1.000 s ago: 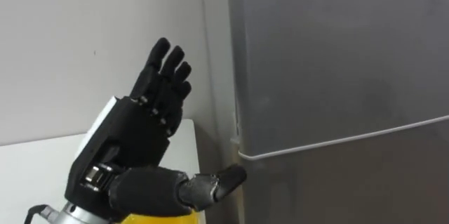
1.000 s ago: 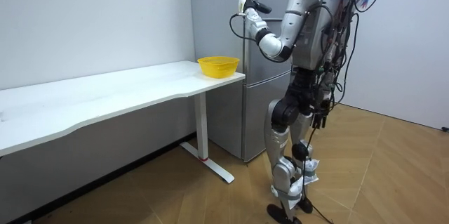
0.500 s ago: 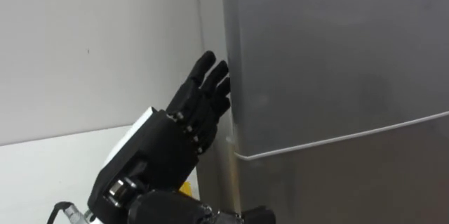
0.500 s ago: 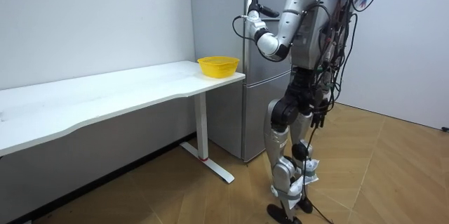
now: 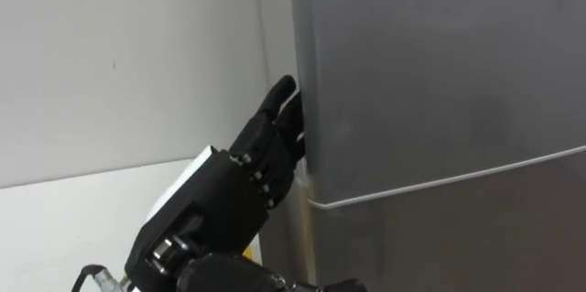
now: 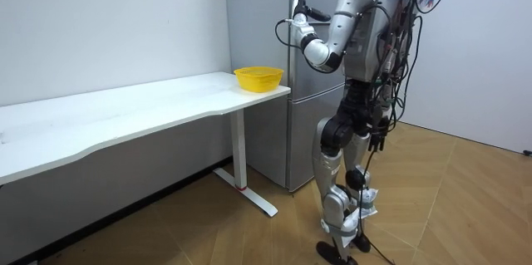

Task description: Retrieve from the upper fridge

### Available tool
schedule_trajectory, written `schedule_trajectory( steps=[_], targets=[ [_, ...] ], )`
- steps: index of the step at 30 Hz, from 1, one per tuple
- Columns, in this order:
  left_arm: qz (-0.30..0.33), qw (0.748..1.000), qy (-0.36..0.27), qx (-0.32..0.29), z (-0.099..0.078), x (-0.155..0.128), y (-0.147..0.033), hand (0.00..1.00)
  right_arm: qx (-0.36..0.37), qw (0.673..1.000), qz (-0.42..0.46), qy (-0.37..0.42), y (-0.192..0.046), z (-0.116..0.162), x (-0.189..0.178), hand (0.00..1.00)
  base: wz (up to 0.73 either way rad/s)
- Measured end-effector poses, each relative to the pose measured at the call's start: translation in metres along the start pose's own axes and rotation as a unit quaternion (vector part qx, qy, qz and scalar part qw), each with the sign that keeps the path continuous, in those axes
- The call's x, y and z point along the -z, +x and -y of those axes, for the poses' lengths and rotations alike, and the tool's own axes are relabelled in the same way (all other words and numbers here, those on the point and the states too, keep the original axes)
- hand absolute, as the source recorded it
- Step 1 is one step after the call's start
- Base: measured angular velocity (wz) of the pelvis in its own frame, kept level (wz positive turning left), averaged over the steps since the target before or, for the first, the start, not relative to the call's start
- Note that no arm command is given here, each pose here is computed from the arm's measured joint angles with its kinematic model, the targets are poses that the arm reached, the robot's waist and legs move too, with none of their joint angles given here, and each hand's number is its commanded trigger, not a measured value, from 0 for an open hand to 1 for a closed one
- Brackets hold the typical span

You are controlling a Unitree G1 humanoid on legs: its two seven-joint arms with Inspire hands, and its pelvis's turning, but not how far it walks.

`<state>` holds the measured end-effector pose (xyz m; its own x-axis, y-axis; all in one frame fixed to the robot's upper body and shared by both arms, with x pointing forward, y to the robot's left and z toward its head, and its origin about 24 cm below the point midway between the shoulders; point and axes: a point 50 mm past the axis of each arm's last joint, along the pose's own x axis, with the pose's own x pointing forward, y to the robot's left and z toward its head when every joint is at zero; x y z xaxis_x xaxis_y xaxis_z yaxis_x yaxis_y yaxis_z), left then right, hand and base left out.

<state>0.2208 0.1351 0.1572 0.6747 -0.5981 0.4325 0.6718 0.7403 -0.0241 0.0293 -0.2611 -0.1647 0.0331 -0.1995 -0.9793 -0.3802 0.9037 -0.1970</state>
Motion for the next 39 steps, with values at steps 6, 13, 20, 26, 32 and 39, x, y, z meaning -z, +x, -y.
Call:
schedule_trajectory(
  steps=[6, 13, 20, 26, 32, 39],
  targets=[
    [-0.002, 1.0, -0.002, 0.0, 0.001, 0.001, 0.0, 1.0, 0.004, 1.0, -0.007, -0.004, 0.0, 0.003, 0.002, 0.0, 0.0],
    [-0.001, 0.999, -0.01, -0.036, -0.007, 0.0, -0.002, 1.0, 0.003, 1.0, -0.01, -0.004, 0.0, 0.002, 0.003, 0.0, 0.0],
    [0.001, 0.999, -0.041, -0.004, 0.003, 0.004, 0.003, 0.74, 0.004, 1.0, -0.011, -0.004, 0.0, 0.003, 0.003, 0.0, 0.0],
    [-0.008, 0.998, -0.049, 0.039, 0.012, 0.007, 0.009, 0.0, 0.004, 1.0, -0.009, -0.004, 0.0, 0.003, 0.002, 0.0, -0.02],
    [-0.009, 0.997, -0.051, 0.057, 0.015, 0.008, 0.009, 0.0, 0.004, 1.0, -0.008, -0.004, 0.0, 0.003, 0.002, 0.0, -0.01],
    [-0.01, 0.997, -0.05, 0.063, 0.015, 0.008, 0.009, 0.0, 0.005, 1.0, -0.007, -0.004, 0.0, 0.004, 0.001, 0.0, 0.0]
  ],
)
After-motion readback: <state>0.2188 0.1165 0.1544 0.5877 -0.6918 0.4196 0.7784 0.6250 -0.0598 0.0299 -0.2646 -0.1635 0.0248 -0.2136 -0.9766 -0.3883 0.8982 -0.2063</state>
